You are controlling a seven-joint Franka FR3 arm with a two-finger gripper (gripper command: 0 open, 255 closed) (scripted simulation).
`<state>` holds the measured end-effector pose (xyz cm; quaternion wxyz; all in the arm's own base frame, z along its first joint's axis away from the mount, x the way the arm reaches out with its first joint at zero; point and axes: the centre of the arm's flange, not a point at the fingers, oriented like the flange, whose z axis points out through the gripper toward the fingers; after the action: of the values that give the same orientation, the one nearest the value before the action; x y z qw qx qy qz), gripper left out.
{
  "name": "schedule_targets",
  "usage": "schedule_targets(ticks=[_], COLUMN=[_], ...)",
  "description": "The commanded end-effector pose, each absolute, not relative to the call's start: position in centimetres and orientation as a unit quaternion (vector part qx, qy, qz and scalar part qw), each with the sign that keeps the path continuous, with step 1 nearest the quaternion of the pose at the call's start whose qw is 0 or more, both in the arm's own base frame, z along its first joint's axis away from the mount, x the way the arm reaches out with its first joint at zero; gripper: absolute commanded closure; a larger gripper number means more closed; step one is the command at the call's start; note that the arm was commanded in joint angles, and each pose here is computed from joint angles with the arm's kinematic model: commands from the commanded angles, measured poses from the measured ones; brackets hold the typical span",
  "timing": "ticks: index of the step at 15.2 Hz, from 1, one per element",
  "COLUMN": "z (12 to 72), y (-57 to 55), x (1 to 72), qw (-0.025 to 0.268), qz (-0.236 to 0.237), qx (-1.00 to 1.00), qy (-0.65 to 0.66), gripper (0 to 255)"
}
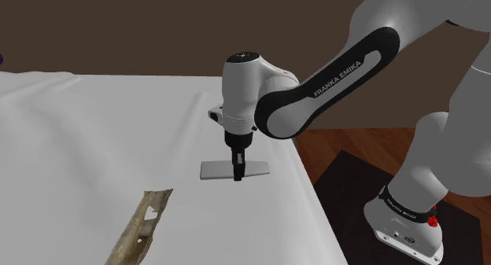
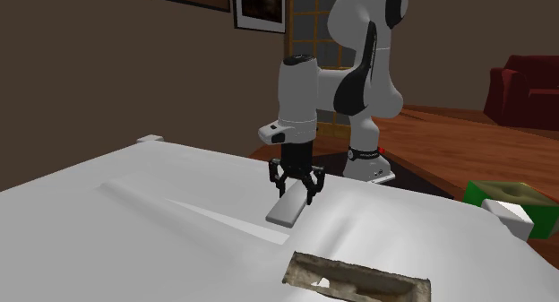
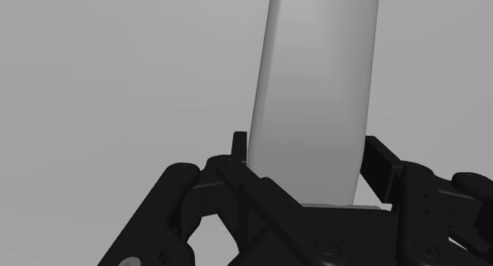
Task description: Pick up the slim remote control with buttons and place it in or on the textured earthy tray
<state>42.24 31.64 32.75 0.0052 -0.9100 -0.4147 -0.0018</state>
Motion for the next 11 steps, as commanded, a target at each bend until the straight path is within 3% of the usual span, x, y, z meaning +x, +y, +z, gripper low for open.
schedule_targets(ticks=[1,11], z=[32.8,37.5], y=[31.6,31.6], x=[42.2,42.2], qw=[0.005,0.005], qz=[-0.002,-0.002], qx=[-0.91,-0.91], qy=[-0.415,-0.415], gripper=[255,255])
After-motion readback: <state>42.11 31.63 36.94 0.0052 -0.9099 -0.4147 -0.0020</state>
